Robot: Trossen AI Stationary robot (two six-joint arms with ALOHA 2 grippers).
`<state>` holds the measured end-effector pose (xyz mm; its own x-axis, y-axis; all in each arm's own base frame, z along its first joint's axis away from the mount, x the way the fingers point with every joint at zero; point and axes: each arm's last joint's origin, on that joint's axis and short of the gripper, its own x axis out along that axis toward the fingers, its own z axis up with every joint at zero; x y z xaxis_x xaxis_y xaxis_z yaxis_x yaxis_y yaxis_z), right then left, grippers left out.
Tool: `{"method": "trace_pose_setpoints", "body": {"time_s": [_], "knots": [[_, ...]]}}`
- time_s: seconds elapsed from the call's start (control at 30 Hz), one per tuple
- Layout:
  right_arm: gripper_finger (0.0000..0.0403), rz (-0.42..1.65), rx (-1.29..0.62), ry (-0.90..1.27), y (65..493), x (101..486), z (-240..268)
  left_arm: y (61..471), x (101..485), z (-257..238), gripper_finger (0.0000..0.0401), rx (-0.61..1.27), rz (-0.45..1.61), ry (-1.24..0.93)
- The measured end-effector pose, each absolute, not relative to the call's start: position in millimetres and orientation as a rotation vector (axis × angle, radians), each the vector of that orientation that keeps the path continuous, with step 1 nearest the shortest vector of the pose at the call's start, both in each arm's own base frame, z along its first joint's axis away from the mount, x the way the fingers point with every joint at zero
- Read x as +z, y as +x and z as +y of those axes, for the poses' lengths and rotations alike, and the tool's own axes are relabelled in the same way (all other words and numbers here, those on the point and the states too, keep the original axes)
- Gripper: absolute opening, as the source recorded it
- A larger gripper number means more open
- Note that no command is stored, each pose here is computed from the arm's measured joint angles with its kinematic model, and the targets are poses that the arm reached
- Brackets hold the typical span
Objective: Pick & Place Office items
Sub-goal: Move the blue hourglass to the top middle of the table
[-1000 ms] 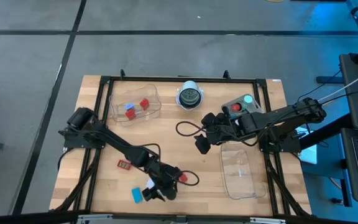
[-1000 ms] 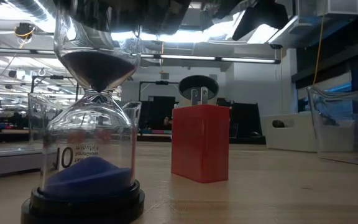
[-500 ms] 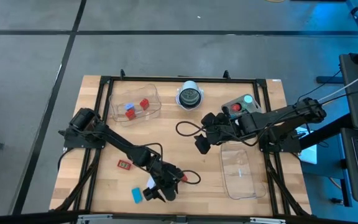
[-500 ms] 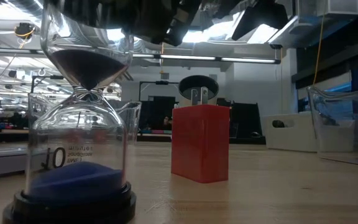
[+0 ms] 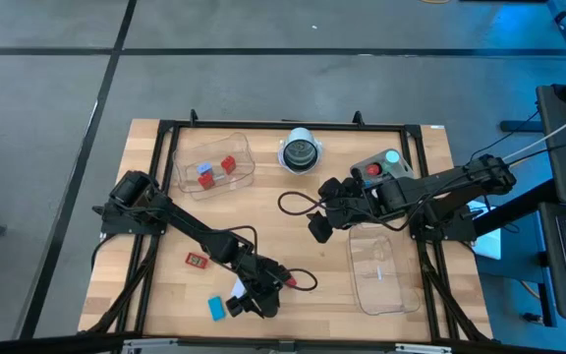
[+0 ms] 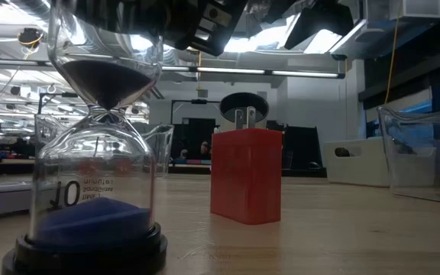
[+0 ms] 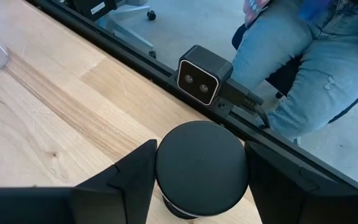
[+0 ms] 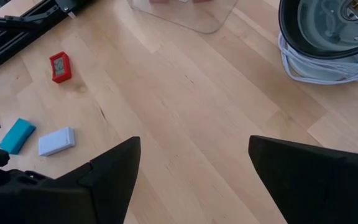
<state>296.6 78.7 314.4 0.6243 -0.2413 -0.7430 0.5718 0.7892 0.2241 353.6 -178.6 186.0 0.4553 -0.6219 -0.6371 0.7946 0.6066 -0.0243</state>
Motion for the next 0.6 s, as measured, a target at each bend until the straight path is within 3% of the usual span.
{"method": "trace_pose_setpoints", "body": {"time_s": [0.27, 0.6], "knots": [[0.0304, 0.762, -0.489, 0.472, 297, 314, 79, 350, 190, -176, 0.0217, -0.856, 0.686, 0.287], [0.0304, 0.761, -0.491, 0.476, 297, 314, 79, 340, 227, -149, 0.0218, -0.530, 0.699, 0.410]]}}
